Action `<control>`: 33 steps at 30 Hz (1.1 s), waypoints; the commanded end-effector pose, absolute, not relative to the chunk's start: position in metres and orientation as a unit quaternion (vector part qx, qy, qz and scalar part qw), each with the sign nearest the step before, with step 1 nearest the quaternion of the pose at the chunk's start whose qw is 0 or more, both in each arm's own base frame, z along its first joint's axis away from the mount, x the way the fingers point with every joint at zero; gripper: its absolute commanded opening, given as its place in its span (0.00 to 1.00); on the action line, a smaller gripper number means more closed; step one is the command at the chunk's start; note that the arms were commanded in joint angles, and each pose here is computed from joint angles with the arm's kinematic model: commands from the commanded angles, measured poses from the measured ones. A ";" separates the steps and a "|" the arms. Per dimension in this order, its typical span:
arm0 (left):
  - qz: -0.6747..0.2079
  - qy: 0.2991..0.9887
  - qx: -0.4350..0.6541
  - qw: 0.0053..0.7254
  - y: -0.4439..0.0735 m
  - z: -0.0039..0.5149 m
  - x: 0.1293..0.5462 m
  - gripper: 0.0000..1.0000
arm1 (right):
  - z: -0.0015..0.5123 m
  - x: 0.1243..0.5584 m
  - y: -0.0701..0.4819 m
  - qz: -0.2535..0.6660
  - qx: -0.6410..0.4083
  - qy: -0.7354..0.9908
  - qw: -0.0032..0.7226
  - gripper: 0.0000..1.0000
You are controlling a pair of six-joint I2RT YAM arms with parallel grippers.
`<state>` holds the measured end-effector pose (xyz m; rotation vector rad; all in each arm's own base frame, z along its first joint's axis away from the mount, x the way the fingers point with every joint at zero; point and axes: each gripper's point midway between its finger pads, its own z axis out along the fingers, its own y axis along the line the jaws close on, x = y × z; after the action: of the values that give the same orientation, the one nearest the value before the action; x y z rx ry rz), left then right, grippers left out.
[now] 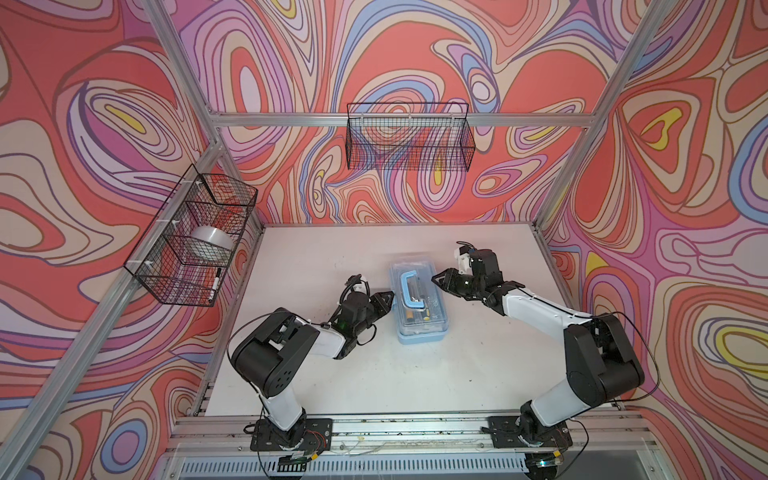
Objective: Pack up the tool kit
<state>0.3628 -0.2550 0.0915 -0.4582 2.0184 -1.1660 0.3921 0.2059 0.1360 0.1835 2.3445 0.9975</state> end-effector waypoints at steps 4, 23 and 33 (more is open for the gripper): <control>-0.496 0.798 -0.170 0.297 -0.285 0.049 0.326 0.29 | 0.086 0.340 0.227 0.411 0.085 0.892 0.168 0.33; -0.494 0.801 -0.136 0.309 -0.304 0.072 0.352 0.34 | 0.089 0.331 0.215 0.423 0.143 0.875 0.186 0.33; -0.462 0.815 -0.159 0.311 -0.275 0.080 0.363 0.52 | 0.115 0.350 0.199 0.368 0.116 0.890 0.243 0.42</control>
<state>0.3868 -0.2651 0.0871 -0.5126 2.0234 -1.2048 0.3752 0.1871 0.1338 0.3949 2.2760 1.0198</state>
